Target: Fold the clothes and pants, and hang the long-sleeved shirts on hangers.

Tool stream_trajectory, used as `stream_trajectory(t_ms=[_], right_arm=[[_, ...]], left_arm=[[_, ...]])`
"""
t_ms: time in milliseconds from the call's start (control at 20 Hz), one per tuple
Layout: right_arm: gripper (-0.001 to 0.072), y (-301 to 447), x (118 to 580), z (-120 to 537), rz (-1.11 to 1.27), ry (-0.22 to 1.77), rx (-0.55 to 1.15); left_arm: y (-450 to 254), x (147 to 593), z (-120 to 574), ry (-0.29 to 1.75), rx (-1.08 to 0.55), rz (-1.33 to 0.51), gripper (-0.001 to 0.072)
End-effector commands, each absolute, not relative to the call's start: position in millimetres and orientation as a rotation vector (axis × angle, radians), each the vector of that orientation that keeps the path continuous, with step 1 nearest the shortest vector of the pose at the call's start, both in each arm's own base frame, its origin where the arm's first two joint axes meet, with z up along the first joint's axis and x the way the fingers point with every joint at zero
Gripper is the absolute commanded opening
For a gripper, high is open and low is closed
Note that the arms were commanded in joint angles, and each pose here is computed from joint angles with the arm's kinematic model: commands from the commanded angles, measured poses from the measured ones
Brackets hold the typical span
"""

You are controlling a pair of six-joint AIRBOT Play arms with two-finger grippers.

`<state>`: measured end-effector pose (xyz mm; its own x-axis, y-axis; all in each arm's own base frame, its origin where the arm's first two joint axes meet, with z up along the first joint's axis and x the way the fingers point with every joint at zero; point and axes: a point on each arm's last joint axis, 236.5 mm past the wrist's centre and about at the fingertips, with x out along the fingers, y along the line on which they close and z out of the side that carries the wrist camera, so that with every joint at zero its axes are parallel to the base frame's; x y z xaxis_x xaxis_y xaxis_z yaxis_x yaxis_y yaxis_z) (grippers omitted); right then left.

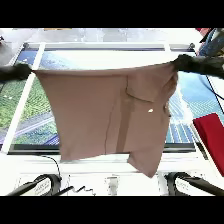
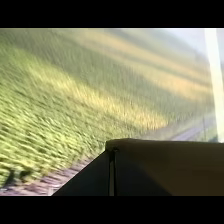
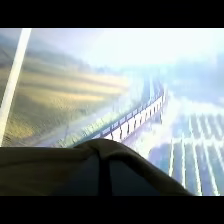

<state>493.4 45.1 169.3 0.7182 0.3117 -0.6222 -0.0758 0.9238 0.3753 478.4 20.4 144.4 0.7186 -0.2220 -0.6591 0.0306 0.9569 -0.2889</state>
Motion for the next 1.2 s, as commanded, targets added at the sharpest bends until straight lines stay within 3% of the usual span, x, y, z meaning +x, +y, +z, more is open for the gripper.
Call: stream_trajectory(t_ms=[0, 100, 350, 750, 800, 850, 900, 950, 1000, 1050, 1100, 1150], right_arm=[[0.0014, 43.7, 528.3, 72.2, 0.165, 0.903, 0.485], [0.0014, 32.5, 533.1, 49.3, 0.133, 0.936, 0.509], [0.0014, -2.9, 523.7, 35.4, 0.072, 0.984, 0.497], [0.0014, -28.1, 434.0, -33.5, 0.022, 1.44, 0.329], [0.0021, -29.0, 425.7, -39.6, 0.02, 1.484, 0.322], [0.0173, -31.5, 421.1, -43.2, 0.015, 1.508, 0.31], [0.0445, -36.2, 420.2, -43.8, 0.002, 1.511, 0.291], [0.0569, -41.7, 419.0, -43.5, -0.012, 1.513, 0.267], [0.0567, -49.3, 415.0, -42.7, -0.033, 1.524, 0.234], [0.0536, -59.7, 406.5, -41.5, -0.062, 1.553, 0.189], [0.0446, -67.8, 395.2, -39.5, -0.073, 1.594, 0.142], [0.0408, -72.3, 379.3, -37.1, -0.058, 1.655, 0.109]], left_arm=[[-4.9, 514.1, 44.1, 0.914, -0.372, -0.179, 0.0014], [-13.0, 524.8, 27.2, 0.918, -0.452, -0.186, 0.0015], [-36.5, 507.7, -2.3, 1.047, -0.467, -0.247, 0.0014], [-79.2, 497.7, -33.3, 1.143, -0.44, -0.32, 0.0015], [-81.6, 497.0, -34.2, 1.146, -0.431, -0.329, 0.0054], [-82.0, 496.2, -34.1, 1.148, -0.429, -0.332, 0.0282], [-82.6, 494.1, -33.8, 1.156, -0.43, -0.337, 0.065], [-79.9, 490.1, -32.9, 1.169, -0.432, -0.343, 0.0699], [-76.2, 484.7, -30.6, 1.182, -0.423, -0.357, 0.07], [-70.3, 478.7, -26.4, 1.196, -0.425, -0.364, 0.07], [-61.6, 472.0, -19.4, 1.208, -0.436, -0.364, 0.0698], [-50.1, 466.2, -10.1, 1.21, -0.448, -0.358, 0.0693]])
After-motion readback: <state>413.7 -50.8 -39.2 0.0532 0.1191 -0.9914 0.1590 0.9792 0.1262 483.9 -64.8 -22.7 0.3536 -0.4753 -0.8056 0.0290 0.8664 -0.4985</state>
